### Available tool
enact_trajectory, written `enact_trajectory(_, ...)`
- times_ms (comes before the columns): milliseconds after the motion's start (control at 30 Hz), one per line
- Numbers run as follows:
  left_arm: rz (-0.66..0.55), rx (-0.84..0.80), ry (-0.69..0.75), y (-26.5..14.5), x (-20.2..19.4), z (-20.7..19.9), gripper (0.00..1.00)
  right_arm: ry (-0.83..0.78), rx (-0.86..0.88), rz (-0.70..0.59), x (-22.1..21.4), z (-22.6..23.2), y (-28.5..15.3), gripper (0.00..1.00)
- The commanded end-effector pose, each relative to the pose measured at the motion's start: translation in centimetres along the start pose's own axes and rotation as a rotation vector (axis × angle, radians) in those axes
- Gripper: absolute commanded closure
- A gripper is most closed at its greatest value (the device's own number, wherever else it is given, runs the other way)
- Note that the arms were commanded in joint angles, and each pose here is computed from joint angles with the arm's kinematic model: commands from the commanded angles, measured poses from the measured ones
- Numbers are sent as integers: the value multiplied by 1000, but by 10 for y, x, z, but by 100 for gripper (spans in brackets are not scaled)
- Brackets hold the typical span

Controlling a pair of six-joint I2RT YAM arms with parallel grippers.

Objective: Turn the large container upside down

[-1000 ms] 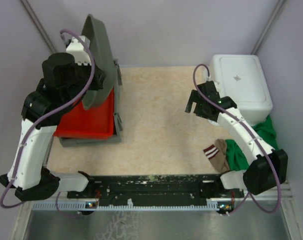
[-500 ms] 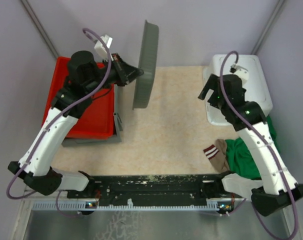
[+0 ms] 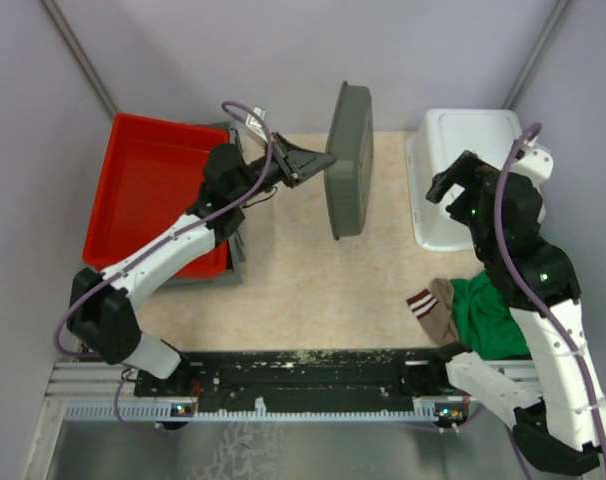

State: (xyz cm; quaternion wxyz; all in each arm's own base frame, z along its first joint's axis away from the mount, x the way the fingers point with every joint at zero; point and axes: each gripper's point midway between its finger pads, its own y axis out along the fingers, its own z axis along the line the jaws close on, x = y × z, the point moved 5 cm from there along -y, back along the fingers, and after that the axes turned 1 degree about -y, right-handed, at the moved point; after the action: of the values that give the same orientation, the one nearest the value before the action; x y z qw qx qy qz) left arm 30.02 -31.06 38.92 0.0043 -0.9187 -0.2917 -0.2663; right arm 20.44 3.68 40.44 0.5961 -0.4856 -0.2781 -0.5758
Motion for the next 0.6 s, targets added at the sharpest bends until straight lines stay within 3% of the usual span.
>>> enact_trajectory(0,-60,-298,-65,9,6,-36,100,-41,-25,28,-7,-1,7,7)
enact_trajectory(267,-61,-314,-194,38,-6,27,100,-61,-35,28,-10,-4,10,7)
enact_trajectory(567,-89,-252,-275,31,-24,111,100,-75,-74,29,-19,-19,3,7)
